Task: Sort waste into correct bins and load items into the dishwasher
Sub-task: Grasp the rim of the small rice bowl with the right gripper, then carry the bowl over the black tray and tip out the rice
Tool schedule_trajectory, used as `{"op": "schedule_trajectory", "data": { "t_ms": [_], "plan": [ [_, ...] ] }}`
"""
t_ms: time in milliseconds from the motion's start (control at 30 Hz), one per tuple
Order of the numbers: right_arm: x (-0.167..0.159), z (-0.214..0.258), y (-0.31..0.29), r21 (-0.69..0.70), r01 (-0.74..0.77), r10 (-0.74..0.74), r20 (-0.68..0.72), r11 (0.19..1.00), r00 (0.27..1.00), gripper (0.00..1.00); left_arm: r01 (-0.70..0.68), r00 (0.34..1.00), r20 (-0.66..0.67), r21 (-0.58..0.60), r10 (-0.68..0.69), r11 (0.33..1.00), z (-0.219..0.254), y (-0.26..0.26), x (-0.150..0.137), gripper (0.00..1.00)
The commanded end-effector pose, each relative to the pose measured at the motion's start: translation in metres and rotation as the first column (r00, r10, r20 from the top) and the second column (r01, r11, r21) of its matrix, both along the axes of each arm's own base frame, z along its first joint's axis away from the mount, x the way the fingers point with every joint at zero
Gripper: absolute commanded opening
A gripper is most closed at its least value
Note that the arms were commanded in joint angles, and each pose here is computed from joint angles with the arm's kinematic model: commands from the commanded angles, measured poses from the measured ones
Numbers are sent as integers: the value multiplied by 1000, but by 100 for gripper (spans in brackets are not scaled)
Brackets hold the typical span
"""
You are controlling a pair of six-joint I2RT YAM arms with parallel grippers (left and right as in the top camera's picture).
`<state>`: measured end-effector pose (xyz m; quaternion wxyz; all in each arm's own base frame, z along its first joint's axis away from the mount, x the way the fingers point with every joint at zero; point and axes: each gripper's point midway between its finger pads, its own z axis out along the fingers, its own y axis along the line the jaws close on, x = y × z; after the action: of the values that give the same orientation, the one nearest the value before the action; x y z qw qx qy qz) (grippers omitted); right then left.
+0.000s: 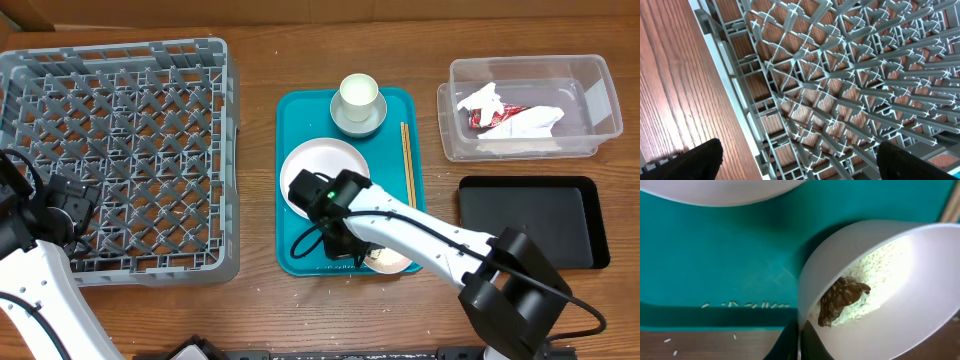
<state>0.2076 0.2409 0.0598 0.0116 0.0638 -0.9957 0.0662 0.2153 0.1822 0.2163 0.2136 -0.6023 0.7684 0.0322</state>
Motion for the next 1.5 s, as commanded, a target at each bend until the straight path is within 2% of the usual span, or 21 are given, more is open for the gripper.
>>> {"op": "schedule_trajectory", "data": {
  "t_ms": [0,200,500,600,633,767,1000,1367,1467],
  "plan": [
    [26,27,7,8,41,-42,97,999,994,4,-9,999,30,18,9,1000,11,2,1,100],
    [50,43,-7,31,117,-120,108,993,987,4,-9,1000,30,18,9,1000,11,2,1,100],
    [80,57,-69,29,318,-320,88,947,943,4,-9,1000,30,18,9,1000,11,2,1,100],
    [90,72,-90,83,387,-393,94,918,915,4,-9,1000,30,18,9,1000,11,2,1,100],
    [96,88,-107,139,409,-424,103,902,900,4,-9,1000,30,18,9,1000,11,2,1,100],
    [103,114,-141,243,418,-452,103,875,886,4,-9,1000,30,18,9,1000,11,2,1,100],
    [105,129,-203,427,443,-491,2,788,871,4,-9,999,30,18,9,1000,11,2,1,100],
    [101,127,-272,731,410,-551,-56,545,833,4,-9,1000,30,18,9,1000,11,2,1,100],
    [102,120,-287,811,383,-588,-59,443,806,4,-9,1000,30,18,9,1000,11,2,1,100]
  ]
}}
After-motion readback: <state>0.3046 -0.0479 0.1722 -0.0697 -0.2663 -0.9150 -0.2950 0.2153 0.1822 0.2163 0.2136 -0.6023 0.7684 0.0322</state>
